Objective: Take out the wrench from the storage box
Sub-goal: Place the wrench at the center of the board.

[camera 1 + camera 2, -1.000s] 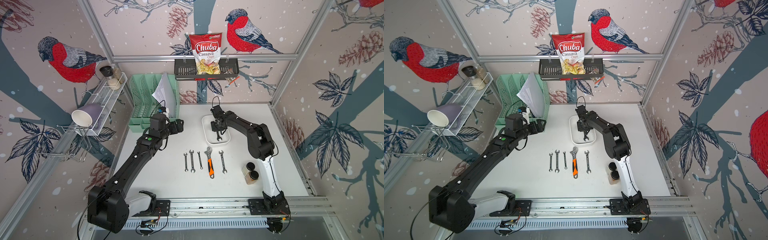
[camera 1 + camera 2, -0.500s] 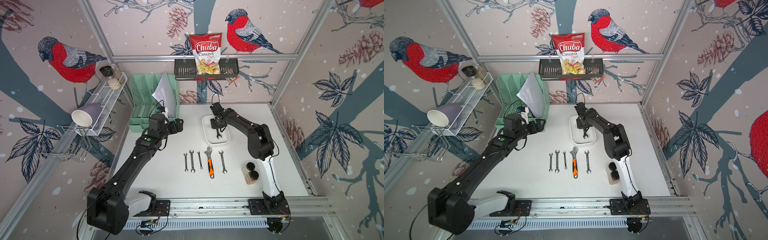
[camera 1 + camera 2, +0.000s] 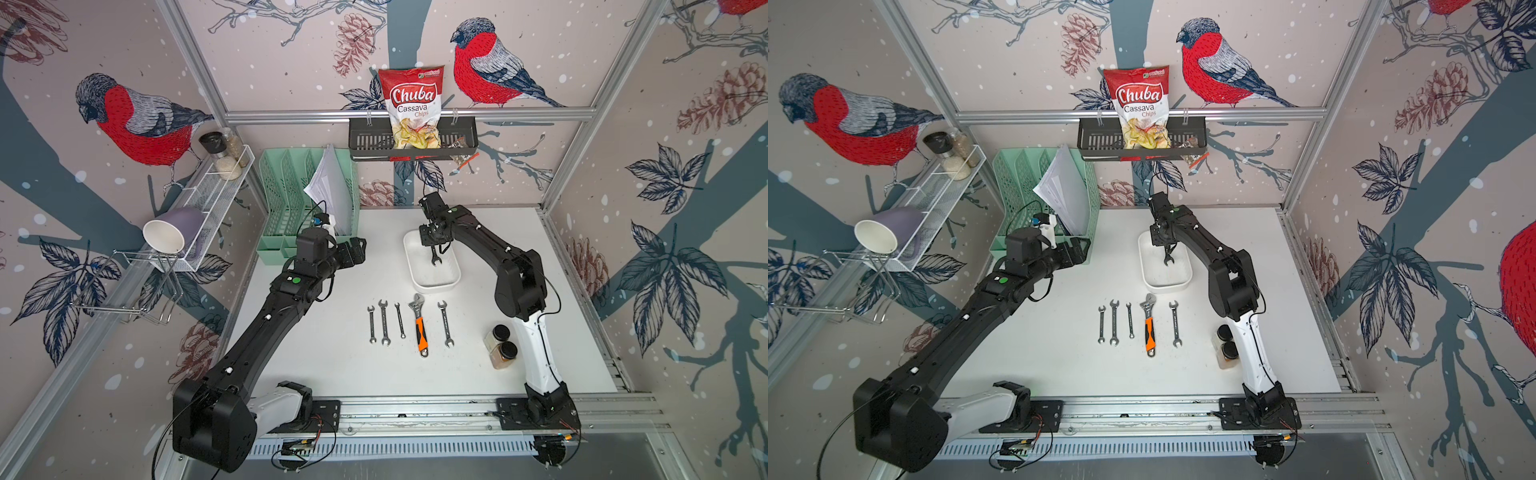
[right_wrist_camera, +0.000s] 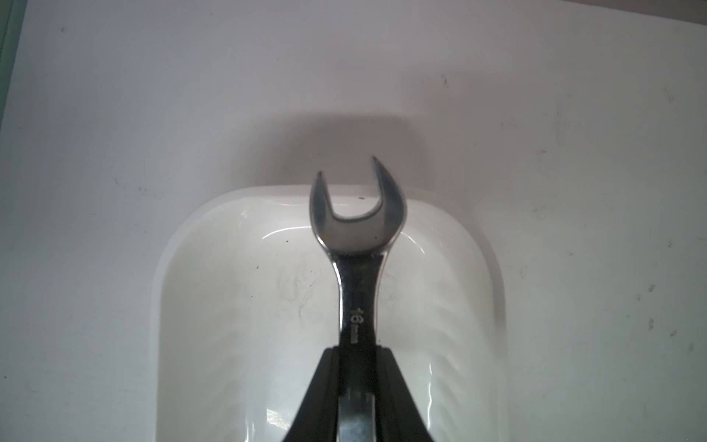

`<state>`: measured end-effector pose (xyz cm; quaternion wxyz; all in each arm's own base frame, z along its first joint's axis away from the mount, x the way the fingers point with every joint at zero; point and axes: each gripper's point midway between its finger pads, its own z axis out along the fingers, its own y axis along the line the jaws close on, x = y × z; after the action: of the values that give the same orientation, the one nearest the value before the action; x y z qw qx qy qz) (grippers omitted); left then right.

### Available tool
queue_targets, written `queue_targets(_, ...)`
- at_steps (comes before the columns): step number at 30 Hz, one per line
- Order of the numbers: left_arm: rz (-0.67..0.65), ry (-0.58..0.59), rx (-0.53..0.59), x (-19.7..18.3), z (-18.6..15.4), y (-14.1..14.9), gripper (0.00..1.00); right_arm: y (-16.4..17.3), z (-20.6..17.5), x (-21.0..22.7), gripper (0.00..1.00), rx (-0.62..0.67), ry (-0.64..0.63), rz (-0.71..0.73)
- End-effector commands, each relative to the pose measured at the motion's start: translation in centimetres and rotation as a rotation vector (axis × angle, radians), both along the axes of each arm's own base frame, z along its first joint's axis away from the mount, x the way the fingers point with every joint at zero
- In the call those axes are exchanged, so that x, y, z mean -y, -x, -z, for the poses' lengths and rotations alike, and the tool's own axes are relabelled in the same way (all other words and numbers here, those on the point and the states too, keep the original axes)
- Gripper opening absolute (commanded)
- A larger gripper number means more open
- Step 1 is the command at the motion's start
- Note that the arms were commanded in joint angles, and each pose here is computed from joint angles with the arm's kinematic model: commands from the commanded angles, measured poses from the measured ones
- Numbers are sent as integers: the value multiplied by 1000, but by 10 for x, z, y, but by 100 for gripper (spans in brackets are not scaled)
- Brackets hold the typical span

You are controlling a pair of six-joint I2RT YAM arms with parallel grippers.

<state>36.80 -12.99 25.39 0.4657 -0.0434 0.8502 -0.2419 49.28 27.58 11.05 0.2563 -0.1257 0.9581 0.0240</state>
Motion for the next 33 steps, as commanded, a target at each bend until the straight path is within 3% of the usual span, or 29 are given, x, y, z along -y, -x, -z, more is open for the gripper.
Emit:
queue_targets(1, 1, 5, 31, 0, -7, -1, 94, 5, -11, 0, 20, 7, 24, -10)
queue_targets(20, -1, 14, 67, -3, -22, 4, 94, 82, -77, 1, 20, 59, 35, -13)
queue_targets(26, 4, 20, 78, -3, -26, 7, 94, 130, -84, 14, 20, 56, 28, 19)
queue_targets(33, 15, 27, 89, -1, -30, 10, 95, 200, -57, 38, 20, -18, 25, 62)
